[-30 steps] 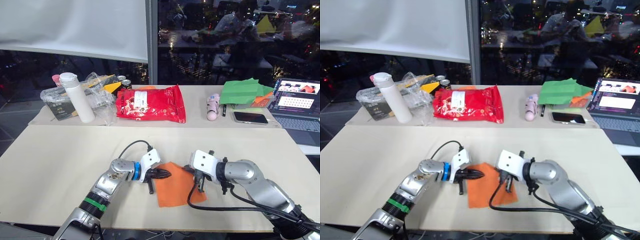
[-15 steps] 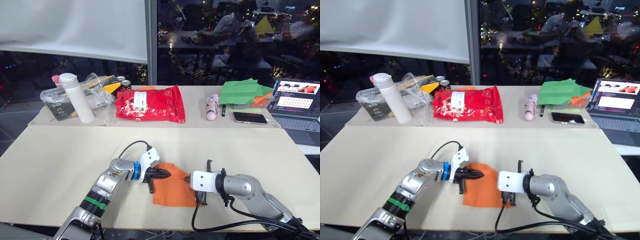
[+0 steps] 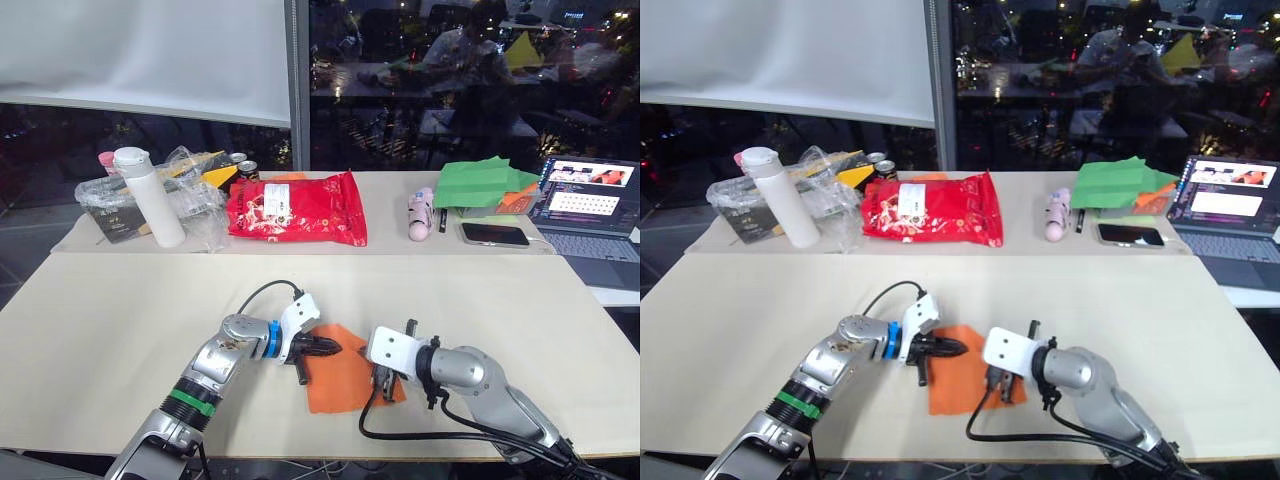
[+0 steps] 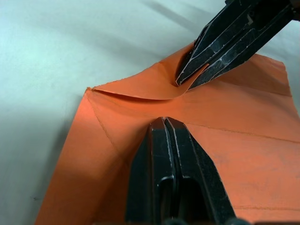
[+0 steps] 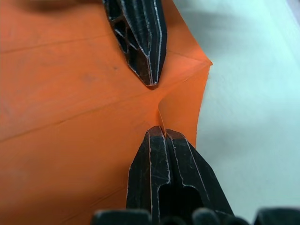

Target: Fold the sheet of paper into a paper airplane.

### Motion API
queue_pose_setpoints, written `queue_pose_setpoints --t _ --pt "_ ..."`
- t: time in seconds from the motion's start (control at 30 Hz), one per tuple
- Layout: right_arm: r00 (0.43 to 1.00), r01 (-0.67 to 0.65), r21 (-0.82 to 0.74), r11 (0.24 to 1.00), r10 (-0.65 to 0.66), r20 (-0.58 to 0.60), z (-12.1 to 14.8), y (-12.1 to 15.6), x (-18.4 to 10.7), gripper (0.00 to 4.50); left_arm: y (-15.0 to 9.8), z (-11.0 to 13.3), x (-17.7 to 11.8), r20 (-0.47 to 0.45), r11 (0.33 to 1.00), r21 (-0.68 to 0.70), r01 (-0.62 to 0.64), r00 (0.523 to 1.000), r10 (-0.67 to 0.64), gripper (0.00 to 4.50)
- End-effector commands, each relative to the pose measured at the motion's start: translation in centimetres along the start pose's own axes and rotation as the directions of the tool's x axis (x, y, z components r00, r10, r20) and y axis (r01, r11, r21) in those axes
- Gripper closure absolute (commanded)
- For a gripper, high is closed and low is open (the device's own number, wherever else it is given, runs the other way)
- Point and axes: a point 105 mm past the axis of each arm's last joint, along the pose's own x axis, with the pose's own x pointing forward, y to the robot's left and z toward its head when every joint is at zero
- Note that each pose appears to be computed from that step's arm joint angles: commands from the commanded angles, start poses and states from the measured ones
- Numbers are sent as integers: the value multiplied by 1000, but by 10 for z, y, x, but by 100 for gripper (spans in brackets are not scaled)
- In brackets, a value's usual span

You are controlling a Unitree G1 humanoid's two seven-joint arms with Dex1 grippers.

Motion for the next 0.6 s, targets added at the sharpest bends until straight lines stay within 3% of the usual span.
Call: queue_pose_setpoints --t 0.03,0.17,0.37,0.6 --pt "999 -35 97 995 36 -11 2 7 0 447 1 8 -1 13 1000 16 2 1000 -2 450" --pt "995 -88 243 966 98 -28 -2 21 3 447 5 26 -9 81 1000 -21 -8 997 10 450" --pt "994 -87 281 956 100 -32 2 23 8 447 15 52 -23 167 996 -88 -29 985 43 450" --pt "997 -63 295 953 76 -32 4 21 10 447 13 49 0 126 997 -72 -20 992 29 450"
